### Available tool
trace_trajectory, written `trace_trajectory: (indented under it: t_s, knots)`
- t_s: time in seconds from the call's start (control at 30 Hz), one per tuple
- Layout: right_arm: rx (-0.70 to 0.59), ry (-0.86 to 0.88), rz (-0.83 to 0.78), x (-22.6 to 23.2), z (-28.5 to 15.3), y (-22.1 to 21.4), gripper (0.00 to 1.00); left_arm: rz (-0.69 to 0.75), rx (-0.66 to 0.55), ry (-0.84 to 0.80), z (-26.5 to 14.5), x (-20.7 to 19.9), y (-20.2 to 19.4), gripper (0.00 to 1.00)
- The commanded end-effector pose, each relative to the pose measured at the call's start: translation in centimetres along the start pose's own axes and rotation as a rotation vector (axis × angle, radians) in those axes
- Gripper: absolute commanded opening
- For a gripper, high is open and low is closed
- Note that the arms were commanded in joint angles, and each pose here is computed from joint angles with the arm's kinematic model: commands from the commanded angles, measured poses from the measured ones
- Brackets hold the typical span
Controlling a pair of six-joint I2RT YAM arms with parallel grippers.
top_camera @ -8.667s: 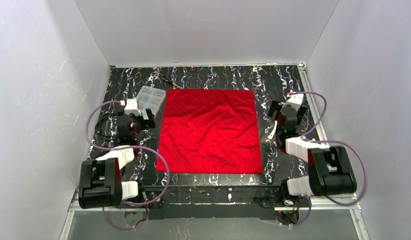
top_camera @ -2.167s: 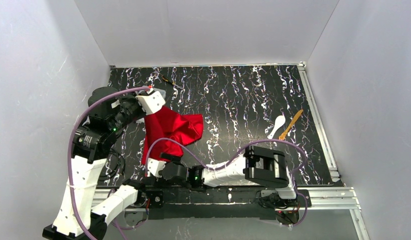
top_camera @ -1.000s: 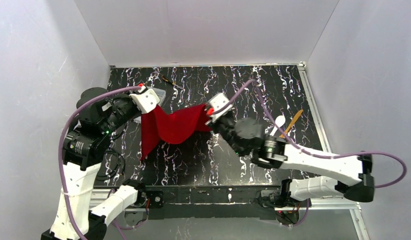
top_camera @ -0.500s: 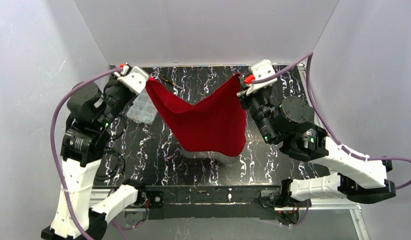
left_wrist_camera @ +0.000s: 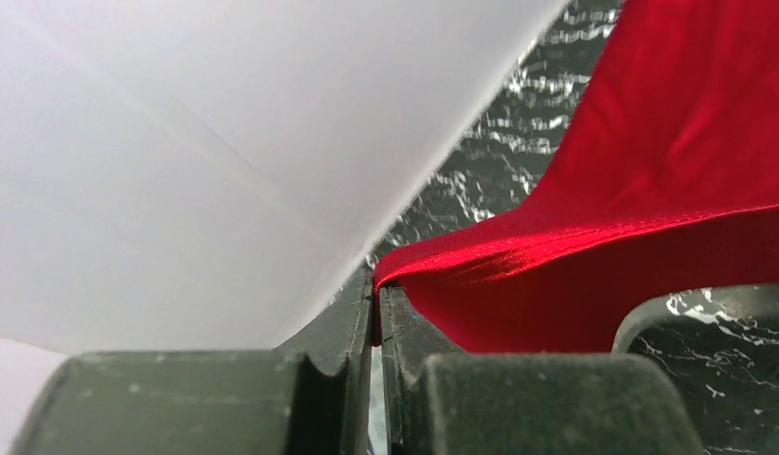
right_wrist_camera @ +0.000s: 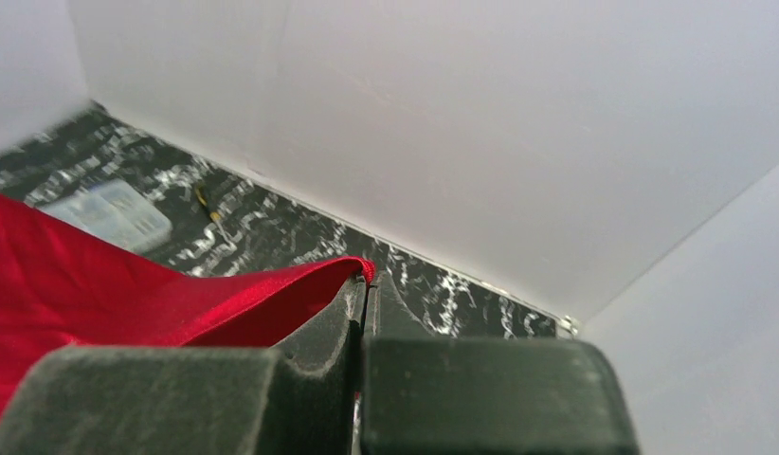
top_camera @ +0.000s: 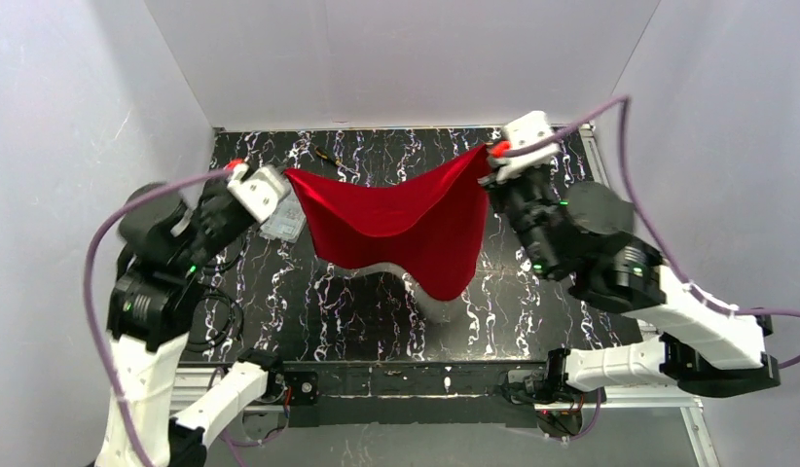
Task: Fold the napkin into a case and place the utensils inside
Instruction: Flatten the napkin at the center of the board.
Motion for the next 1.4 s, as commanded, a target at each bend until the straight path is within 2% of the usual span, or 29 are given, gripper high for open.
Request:
trace_trajectory:
  t_s: [0.0, 0.23, 0.33, 0.4, 0.5, 0.57, 0.63, 0.7, 0.8, 1.0, 1.1, 1.37]
  knots:
    - [-0.172, 0.055, 0.235, -5.5, -3.2, 3.3, 0.01, 0.119, -0.197, -0.011, -3.9, -0.9, 3.5, 0.00]
    - [-0.215, 0.111, 0.243, -7.7, -4.1, 5.9, 0.01, 0.128, -0.287, 0.098, -6.9, 0.2, 6.4, 0.00]
    - [-0.232, 0.049, 0.253, -8.8, -4.2, 6.2, 0.01, 0.115, -0.253, 0.098, -6.7, 0.1, 5.8, 0.00]
    - [-0.165, -0.016, 0.176, -7.6, -3.2, 5.0, 0.01, 0.114, -0.183, 0.095, -5.5, 0.0, 4.1, 0.00]
    - [0.019, -0.105, -0.093, -2.8, -0.7, 1.0, 0.01, 0.128, -0.035, 0.073, -3.0, -0.2, 0.4, 0.00]
    - [0.091, -0.133, -0.208, -0.2, 1.4, -2.3, 0.01, 0.151, 0.069, 0.064, -1.2, -0.1, -2.2, 0.00]
    - [0.172, -0.116, -0.190, -0.2, 4.5, -6.2, 0.01, 0.189, 0.172, 0.053, 0.9, 0.1, -4.9, 0.00]
    - [0.242, -0.136, -0.114, -2.1, 7.3, -10.0, 0.01, 0.195, 0.246, 0.050, 2.8, 0.1, -7.2, 0.00]
    - [0.315, -0.168, -0.101, -2.7, 9.6, -14.8, 0.01, 0.211, 0.300, 0.027, 5.8, 0.0, -10.0, 0.00]
    - [0.415, -0.236, -0.077, -3.3, 12.8, -20.6, 0.01, 0.226, 0.487, -0.021, 12.2, -0.2, -16.9, 0.00]
    - [0.476, -0.237, -0.044, -3.1, 14.1, -25.8, 0.01, 0.243, 0.516, -0.047, 15.3, -1.0, -20.6, 0.00]
    - [0.583, -0.217, 0.005, -2.6, 17.7, -32.4, 0.01, 0.235, 0.579, -0.091, 21.2, -1.4, -25.5, 0.00]
Point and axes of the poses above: each gripper's point midway between its finger pads, its own z axis out along the fingers, its own x axis along the line the jaws close on, y = z × x, the point moved 7 cm from there along -z, back along the fingers, and after that the axes turned 2 degrees about -z, right-handed, at the moved point
